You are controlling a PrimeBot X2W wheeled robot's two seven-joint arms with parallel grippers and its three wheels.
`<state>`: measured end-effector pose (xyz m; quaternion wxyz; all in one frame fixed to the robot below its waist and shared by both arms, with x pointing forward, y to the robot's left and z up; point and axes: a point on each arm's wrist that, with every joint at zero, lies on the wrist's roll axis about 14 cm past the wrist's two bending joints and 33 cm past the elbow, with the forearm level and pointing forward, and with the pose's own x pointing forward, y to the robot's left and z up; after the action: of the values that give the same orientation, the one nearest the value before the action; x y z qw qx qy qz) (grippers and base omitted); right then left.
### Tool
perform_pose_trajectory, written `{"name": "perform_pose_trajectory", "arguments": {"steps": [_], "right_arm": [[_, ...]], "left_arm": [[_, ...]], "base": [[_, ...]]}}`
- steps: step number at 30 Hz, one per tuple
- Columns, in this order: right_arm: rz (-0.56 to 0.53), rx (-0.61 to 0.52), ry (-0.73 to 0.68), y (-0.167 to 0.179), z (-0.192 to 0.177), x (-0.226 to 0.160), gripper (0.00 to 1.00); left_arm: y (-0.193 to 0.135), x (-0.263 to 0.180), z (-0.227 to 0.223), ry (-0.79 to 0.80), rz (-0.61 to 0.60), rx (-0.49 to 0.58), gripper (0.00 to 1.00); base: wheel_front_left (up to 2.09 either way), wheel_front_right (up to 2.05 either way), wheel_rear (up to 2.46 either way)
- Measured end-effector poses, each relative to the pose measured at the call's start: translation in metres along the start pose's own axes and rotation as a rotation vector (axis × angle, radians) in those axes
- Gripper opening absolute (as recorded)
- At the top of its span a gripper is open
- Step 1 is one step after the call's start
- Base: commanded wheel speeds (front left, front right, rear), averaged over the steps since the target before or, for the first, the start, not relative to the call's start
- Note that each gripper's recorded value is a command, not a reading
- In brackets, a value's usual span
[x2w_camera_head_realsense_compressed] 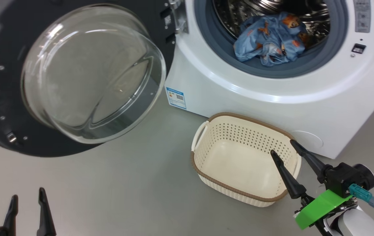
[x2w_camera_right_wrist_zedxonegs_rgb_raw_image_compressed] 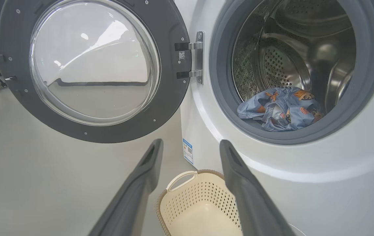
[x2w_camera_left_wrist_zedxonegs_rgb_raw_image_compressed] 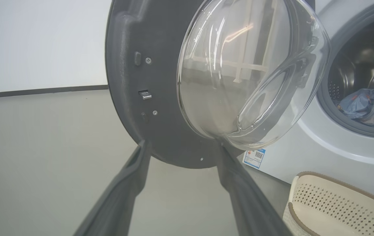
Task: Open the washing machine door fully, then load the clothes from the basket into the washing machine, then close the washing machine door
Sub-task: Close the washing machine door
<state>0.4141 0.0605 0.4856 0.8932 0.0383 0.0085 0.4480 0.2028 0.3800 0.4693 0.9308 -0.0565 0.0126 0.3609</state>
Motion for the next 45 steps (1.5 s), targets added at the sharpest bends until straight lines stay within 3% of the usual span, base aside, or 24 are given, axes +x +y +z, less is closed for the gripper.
{"name": "perform_pose_trajectory", "arguments": {"steps": [7,24,25,27,28,38,45], "right_arm": [[0.056,-0.002,0.006,0.019,0.000,0.006,0.89],[0.075,0.002,0.001,0.023,0.001,0.011,0.89],[0.075,0.003,0.002,0.023,0.001,0.011,0.89],[0.075,0.005,0.003,0.023,0.000,0.011,0.89],[0.074,0.006,0.004,0.023,0.000,0.011,0.89],[0.064,0.021,0.010,0.016,-0.006,0.013,0.90],[0.054,0.032,0.019,0.009,-0.013,0.014,0.91]], "left_arm": [[0.017,-0.012,0.004,-0.016,0.051,-0.007,1.00],[0.019,-0.014,0.005,-0.020,0.058,-0.004,1.00],[0.019,-0.013,0.006,-0.023,0.058,-0.004,0.78],[0.019,-0.013,0.009,-0.031,0.059,-0.006,0.19],[0.020,-0.012,0.011,-0.036,0.062,-0.014,0.00],[0.031,0.024,0.091,-0.276,0.054,-0.136,0.00],[0.058,0.067,0.172,-0.413,0.026,-0.385,0.00]], "base": [[0.00,0.00,0.00],[0.00,0.00,0.00],[0.00,0.00,0.00],[0.00,0.00,0.00],[0.00,0.00,0.00],[0.00,0.00,0.00],[0.00,0.00,0.00]]}}
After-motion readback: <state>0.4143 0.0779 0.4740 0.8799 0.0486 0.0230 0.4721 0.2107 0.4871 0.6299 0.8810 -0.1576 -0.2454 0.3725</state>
